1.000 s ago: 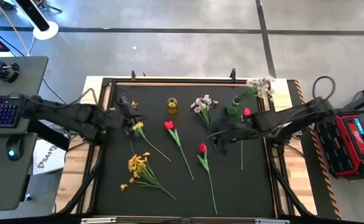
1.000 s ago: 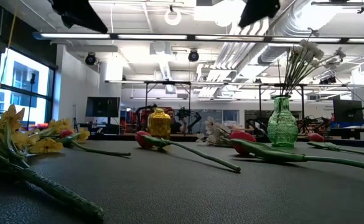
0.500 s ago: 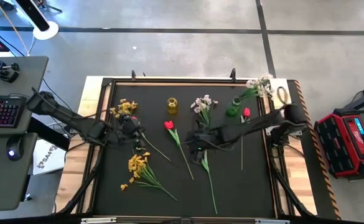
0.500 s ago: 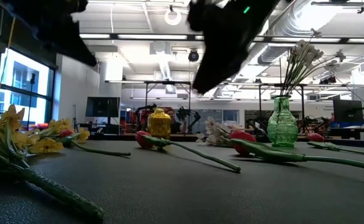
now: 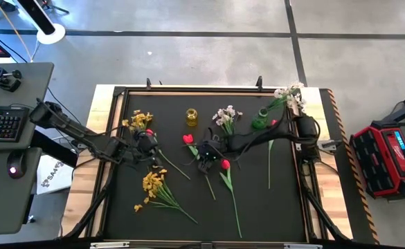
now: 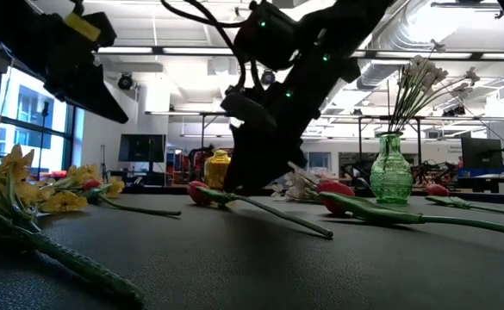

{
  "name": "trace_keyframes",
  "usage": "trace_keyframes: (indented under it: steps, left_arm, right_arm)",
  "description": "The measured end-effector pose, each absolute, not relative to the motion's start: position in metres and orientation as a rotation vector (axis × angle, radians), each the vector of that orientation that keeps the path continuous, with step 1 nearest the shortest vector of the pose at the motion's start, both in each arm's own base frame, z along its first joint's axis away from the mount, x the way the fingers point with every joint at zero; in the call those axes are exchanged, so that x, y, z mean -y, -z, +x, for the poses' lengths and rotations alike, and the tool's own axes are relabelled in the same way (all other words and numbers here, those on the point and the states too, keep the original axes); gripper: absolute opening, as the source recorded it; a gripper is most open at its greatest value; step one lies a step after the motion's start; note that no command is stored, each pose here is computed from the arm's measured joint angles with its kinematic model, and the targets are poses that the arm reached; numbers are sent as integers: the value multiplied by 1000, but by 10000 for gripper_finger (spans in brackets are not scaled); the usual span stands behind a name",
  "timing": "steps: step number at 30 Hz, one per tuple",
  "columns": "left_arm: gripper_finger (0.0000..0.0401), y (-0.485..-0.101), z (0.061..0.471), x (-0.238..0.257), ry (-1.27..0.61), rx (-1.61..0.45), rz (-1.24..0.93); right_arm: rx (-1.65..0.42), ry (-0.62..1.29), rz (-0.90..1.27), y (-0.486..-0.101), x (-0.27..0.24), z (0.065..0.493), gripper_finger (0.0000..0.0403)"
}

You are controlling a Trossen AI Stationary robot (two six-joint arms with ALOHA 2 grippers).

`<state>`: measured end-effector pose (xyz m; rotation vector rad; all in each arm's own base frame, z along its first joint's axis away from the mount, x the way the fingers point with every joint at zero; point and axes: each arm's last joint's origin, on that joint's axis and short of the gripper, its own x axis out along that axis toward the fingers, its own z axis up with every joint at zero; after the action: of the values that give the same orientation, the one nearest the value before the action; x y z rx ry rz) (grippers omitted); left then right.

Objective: Sort flowers into vase by color
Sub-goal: Put the red tulip into the yellow vase

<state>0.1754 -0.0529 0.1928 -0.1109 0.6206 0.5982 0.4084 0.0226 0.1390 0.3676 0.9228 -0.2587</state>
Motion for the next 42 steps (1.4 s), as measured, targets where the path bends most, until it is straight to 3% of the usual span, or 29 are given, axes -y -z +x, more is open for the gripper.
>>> trace_keyframes:
  steps: [7, 16, 20, 27, 42]
  left_arm:
    - [0, -198, 181, 55, -578, -554, -84]
    - [0, -205, 189, 61, -487, -498, -105]
    - [0, -205, 187, 62, -512, -489, -85]
    - [0, -203, 180, 71, -520, -484, -78]
    - [0, -205, 167, 90, -538, -389, -61]
  right_arm:
    - [-940, 269, 380, -127, -30, 410, 158]
    - [-871, 298, 312, -124, -32, 416, 10]
    - [-718, 334, 318, -123, -27, 418, 11]
    - [-426, 182, 418, -119, 1, 410, 3]
    - [-294, 96, 307, -134, 5, 417, 1]
